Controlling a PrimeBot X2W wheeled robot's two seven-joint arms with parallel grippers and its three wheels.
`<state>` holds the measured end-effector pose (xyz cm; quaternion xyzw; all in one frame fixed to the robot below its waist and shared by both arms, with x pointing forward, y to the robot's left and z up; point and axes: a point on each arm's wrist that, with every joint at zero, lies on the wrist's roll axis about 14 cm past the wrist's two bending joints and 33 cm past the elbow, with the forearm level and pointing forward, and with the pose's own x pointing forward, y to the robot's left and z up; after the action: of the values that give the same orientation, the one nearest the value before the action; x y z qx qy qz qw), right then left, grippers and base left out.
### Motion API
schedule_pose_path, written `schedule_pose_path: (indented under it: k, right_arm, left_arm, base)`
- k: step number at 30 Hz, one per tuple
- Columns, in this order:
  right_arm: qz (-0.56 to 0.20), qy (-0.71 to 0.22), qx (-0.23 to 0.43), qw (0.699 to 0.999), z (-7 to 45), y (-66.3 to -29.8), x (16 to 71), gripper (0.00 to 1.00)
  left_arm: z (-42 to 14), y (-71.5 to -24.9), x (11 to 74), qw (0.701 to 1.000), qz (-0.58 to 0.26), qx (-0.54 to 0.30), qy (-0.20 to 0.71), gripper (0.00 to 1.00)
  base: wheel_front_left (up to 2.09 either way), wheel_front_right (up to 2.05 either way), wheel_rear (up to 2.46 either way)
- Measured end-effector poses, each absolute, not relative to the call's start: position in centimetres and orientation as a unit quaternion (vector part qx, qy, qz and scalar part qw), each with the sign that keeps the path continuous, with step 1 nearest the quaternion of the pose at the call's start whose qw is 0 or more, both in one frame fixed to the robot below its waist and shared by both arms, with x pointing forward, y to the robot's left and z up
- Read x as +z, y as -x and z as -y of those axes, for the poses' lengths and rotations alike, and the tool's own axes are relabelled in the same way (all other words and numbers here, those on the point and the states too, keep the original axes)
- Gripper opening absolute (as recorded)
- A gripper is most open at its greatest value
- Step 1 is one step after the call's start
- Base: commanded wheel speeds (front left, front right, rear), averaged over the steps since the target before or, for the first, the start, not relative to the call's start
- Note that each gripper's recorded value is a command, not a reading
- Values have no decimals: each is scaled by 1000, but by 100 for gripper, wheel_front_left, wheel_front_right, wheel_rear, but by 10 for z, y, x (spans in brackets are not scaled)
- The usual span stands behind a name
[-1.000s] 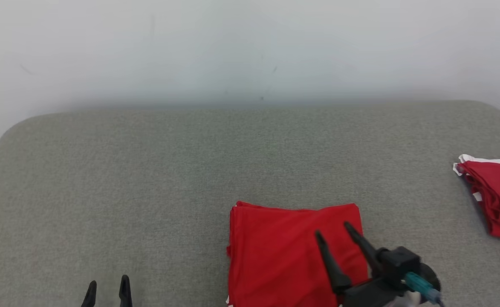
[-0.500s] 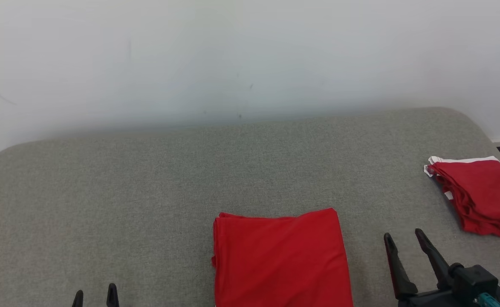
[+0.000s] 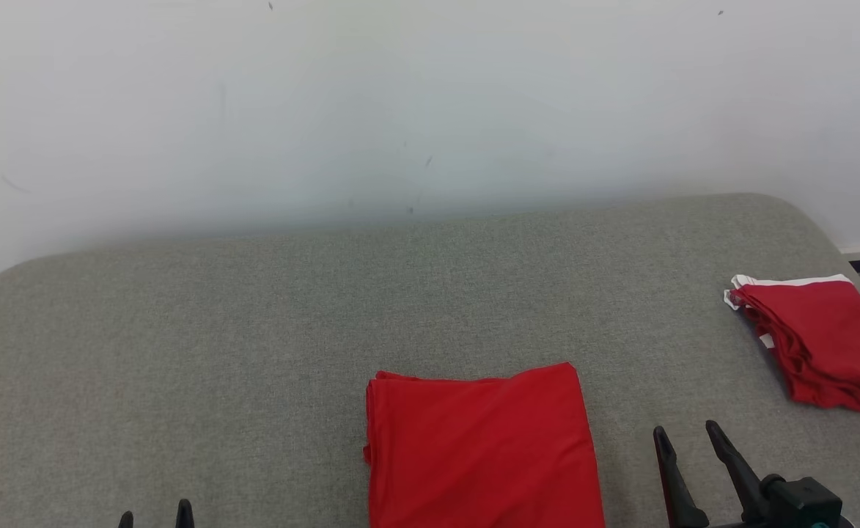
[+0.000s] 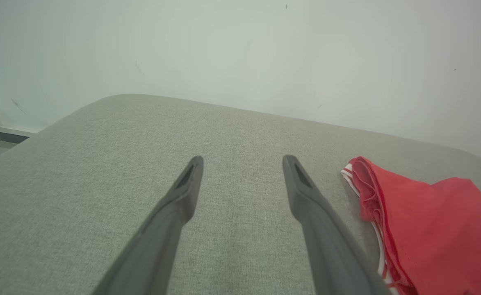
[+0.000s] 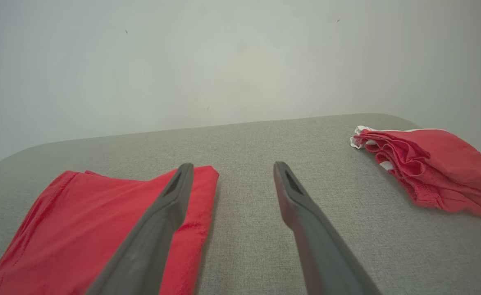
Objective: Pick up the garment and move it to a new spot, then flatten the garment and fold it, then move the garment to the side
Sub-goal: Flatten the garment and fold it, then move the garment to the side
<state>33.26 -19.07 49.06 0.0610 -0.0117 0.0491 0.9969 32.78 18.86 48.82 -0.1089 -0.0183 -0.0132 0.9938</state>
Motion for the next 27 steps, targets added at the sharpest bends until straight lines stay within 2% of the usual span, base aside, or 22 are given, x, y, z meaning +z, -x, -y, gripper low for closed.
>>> schedule_pose_path:
  k: [22,27]
  right_arm:
    - [-4,-58,67,996,177,-338,483,100]
    - [-52,-62,85,993,167,-344,476,100]
  left_arm:
    - [-192,-328,482,994,8,-6,106,100]
    - [-192,-329,480,994,5,-6,107,100]
  base:
    - [0,0,0]
    - [0,0,0]
